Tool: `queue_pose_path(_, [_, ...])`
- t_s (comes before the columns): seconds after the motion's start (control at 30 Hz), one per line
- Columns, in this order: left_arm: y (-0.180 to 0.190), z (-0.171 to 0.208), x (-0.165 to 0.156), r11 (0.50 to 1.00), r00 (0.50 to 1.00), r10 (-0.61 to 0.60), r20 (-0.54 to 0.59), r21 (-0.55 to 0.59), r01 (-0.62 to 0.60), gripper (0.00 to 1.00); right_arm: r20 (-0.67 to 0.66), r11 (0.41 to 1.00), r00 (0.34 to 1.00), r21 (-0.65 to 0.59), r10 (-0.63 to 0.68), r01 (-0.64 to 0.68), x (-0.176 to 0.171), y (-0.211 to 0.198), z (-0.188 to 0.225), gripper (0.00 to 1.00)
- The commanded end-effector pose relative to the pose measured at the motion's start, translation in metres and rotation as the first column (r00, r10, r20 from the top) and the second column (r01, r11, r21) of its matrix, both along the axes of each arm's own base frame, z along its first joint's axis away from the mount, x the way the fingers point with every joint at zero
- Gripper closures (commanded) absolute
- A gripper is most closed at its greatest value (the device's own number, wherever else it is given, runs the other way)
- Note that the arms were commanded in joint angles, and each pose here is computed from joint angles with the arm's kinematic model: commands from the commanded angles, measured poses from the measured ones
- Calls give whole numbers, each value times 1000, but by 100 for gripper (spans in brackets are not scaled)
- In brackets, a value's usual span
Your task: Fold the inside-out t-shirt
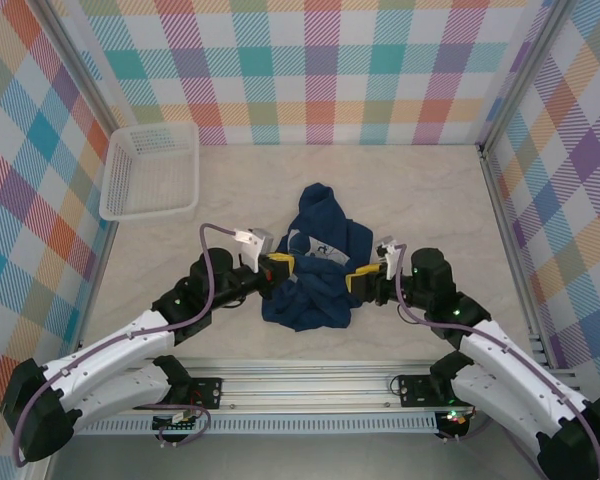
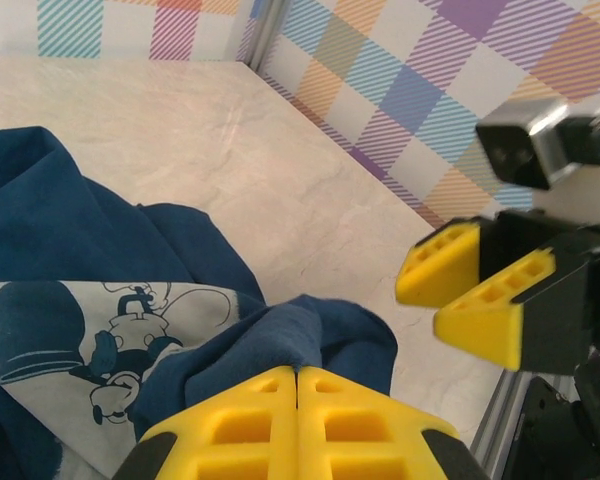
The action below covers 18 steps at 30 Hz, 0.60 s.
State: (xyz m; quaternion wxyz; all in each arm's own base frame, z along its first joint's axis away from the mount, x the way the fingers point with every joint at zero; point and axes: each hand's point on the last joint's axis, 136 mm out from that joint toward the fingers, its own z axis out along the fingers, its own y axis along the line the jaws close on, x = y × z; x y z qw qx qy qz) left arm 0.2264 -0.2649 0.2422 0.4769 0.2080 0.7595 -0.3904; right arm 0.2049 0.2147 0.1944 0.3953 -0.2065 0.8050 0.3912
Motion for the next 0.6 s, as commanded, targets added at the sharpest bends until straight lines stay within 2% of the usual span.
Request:
queue_pose_path(0.0, [-5, 11, 0, 999, 998, -32, 48, -16, 33, 100, 70, 998, 997, -60, 36, -32, -1, 10, 16, 55])
queue_pose_path(0.13, [-7, 10, -1, 999, 998, -44, 37, -6, 44, 100, 126, 983, 984, -152, 123, -103, -5, 32, 21, 59])
queue_pose_path(0.23, [-6, 11, 0, 999, 999, -42, 33, -3, 42, 100, 120, 963, 976, -220, 183, -153, -5, 40, 13, 68])
queue_pose_path(0.4, [-7, 10, 1, 999, 999, -39, 23, 6, 39, 100, 106, 924, 945, -270, 308, -271, -26, 55, -1, 77])
queue_pose_path(0.57, [-8, 11, 1, 999, 999, -43, 19, 8, 43, 100, 85, 906, 947, -328, 308, -266, -22, 56, -19, 79])
